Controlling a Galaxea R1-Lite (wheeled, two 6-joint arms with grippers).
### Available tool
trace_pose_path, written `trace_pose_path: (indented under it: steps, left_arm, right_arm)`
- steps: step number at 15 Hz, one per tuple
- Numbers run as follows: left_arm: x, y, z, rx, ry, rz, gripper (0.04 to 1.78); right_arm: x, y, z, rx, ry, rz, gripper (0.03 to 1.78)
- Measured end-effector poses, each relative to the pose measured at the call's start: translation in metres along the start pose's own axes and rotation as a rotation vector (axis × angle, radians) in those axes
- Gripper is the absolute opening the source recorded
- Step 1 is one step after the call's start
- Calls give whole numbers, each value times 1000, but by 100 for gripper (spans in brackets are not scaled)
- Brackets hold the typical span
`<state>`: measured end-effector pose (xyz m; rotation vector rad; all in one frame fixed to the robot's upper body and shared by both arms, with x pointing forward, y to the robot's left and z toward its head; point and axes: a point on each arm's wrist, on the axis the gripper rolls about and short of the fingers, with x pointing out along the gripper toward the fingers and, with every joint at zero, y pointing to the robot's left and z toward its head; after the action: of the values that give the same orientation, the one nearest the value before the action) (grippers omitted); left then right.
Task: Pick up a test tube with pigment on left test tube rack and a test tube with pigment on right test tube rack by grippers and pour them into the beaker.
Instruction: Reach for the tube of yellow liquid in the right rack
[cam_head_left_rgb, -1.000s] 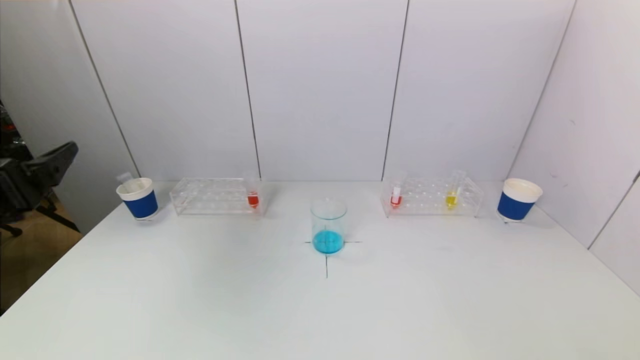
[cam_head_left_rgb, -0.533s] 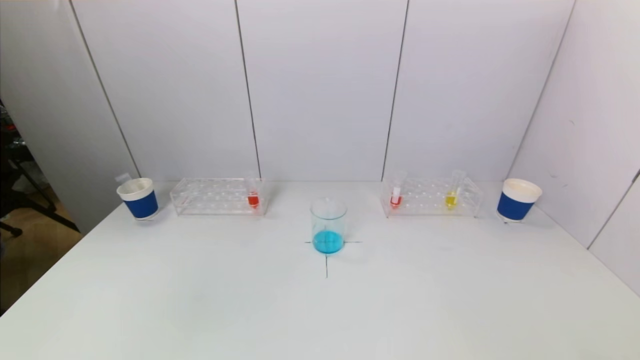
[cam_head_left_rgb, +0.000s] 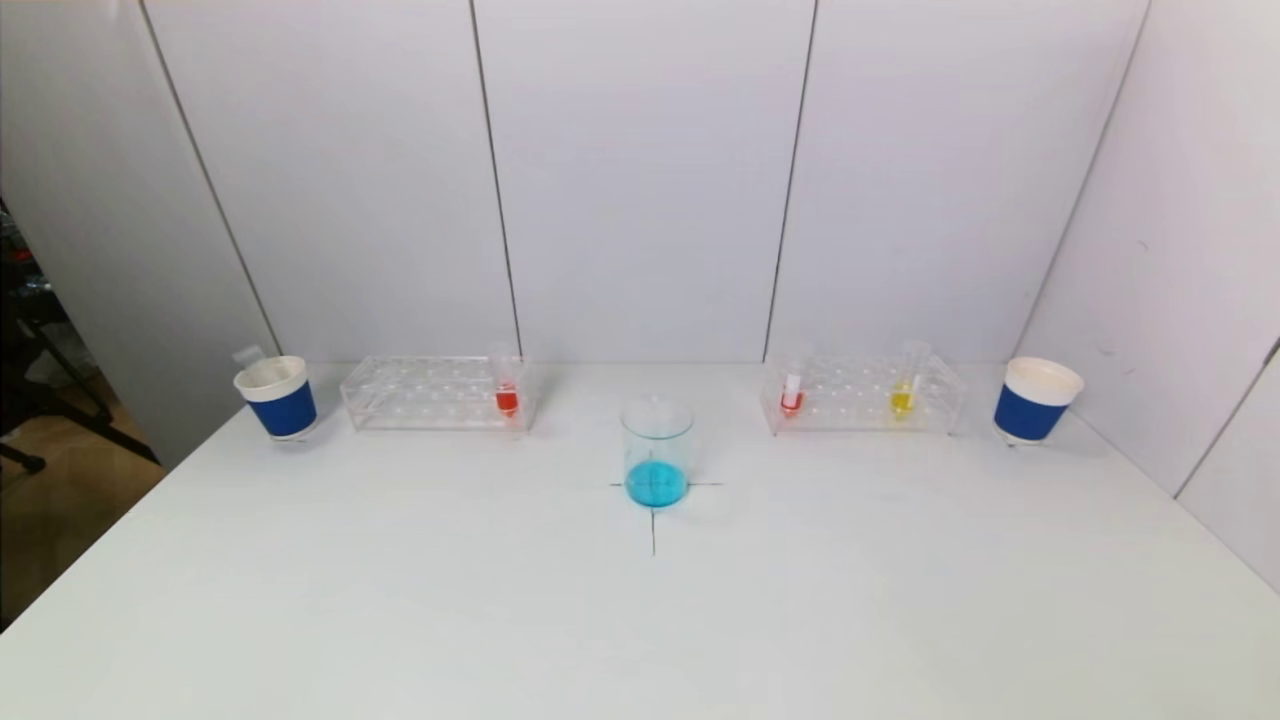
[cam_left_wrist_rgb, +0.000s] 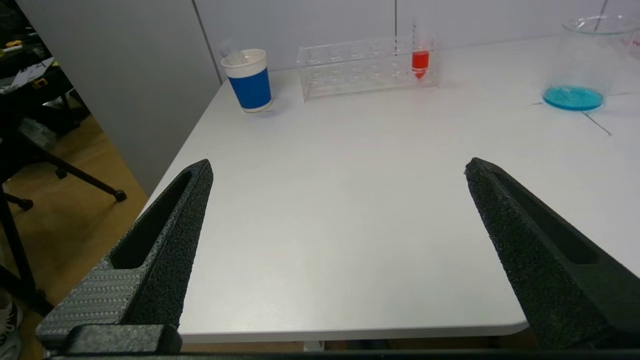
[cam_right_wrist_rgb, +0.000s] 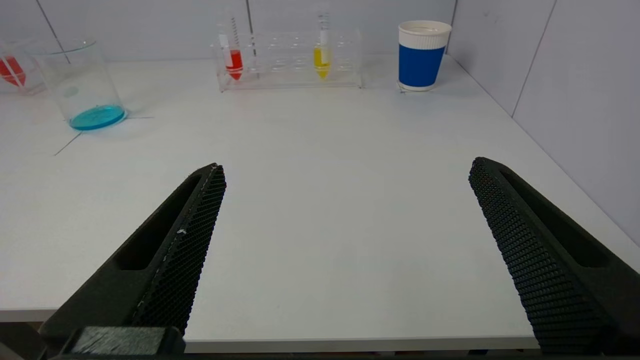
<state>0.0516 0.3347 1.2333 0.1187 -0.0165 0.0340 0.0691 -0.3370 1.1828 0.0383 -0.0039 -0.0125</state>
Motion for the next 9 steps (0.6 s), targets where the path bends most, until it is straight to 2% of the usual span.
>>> trace_pose_path:
  steps: [5, 9]
  left_arm:
    - [9, -5, -38, 1, 58, -27, 176]
    - [16, -8, -50, -7, 14, -51, 176]
  right_arm:
    - [0, 0, 0, 0, 0, 0, 177]
    - [0, 0, 0, 0, 0, 0, 177]
